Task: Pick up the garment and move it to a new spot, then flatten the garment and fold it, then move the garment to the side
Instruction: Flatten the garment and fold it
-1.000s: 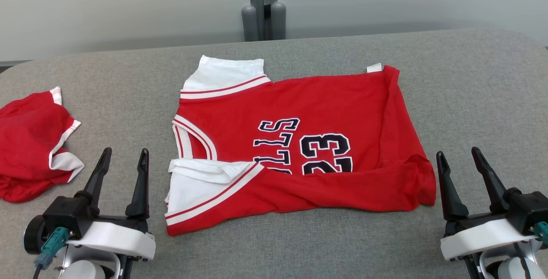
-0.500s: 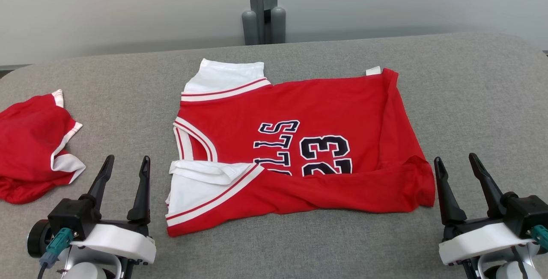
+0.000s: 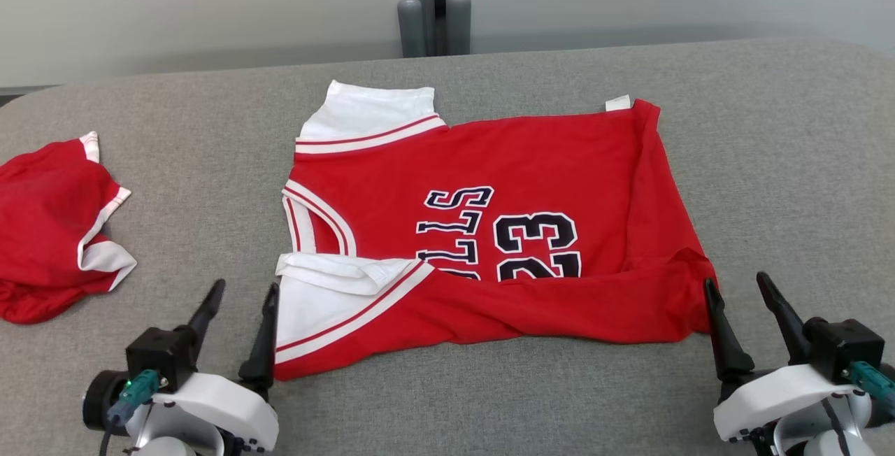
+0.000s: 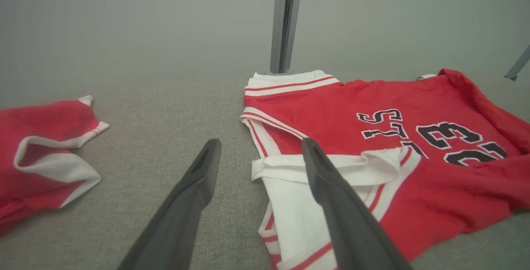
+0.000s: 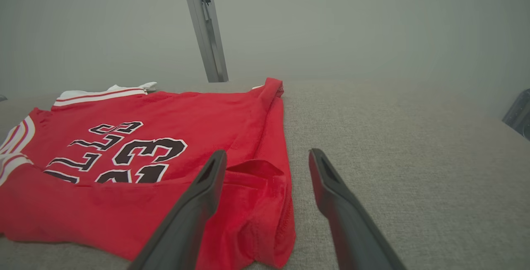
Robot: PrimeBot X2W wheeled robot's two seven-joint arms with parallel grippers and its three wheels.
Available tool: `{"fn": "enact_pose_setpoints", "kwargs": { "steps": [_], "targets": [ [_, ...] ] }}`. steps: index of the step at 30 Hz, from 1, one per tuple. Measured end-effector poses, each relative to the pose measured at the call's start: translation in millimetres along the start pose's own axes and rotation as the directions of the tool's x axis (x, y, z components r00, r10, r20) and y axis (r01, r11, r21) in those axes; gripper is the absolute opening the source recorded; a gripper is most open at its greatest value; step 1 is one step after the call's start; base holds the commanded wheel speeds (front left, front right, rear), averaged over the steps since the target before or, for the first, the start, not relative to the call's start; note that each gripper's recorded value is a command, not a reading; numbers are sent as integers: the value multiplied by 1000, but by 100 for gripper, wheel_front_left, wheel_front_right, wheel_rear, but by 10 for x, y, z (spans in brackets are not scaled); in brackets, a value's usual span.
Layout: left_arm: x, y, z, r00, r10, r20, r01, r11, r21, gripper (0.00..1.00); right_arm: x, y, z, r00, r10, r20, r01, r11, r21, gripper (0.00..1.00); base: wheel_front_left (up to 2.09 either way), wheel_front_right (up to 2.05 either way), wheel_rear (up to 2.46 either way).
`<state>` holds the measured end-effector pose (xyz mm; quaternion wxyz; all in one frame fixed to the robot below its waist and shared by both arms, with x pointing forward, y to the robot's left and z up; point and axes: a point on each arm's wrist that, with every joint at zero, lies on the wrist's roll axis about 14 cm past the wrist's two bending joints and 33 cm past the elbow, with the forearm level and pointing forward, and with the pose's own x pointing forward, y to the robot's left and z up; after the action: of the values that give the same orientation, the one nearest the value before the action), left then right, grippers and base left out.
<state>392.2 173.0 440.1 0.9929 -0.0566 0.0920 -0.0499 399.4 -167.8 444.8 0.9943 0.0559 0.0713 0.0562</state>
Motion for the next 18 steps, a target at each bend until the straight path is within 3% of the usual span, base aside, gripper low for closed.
{"fn": "enact_pose_setpoints", "kwargs": {
  "steps": [8, 15, 16, 17, 18],
  "targets": [
    [-81, -76, -586, 978, -24, -209, 10, 998, -69, 100, -1, 20, -589, 982, -3, -186, 12, 999, 46, 100, 0, 0, 0],
    [-113, -172, -889, 938, -70, -340, 16, 987, -158, 100, 76, 24, -794, 968, -7, -252, 28, 996, 81, 100, 0, 0, 0],
    [-107, -176, -901, 934, -72, -349, 12, 985, -171, 86, 88, 37, -807, 967, -4, -257, 28, 996, 90, 100, 0, 0, 0],
    [-106, -187, -915, 930, -81, -358, 14, 983, -185, 43, 96, 50, -812, 966, -2, -258, 28, 995, 99, 50, 0, 0, 0],
    [-106, -187, -915, 930, -81, -358, 14, 983, -185, 0, 96, 50, -812, 966, -2, -258, 28, 995, 99, 28, 0, 0, 0]
  ]
}}
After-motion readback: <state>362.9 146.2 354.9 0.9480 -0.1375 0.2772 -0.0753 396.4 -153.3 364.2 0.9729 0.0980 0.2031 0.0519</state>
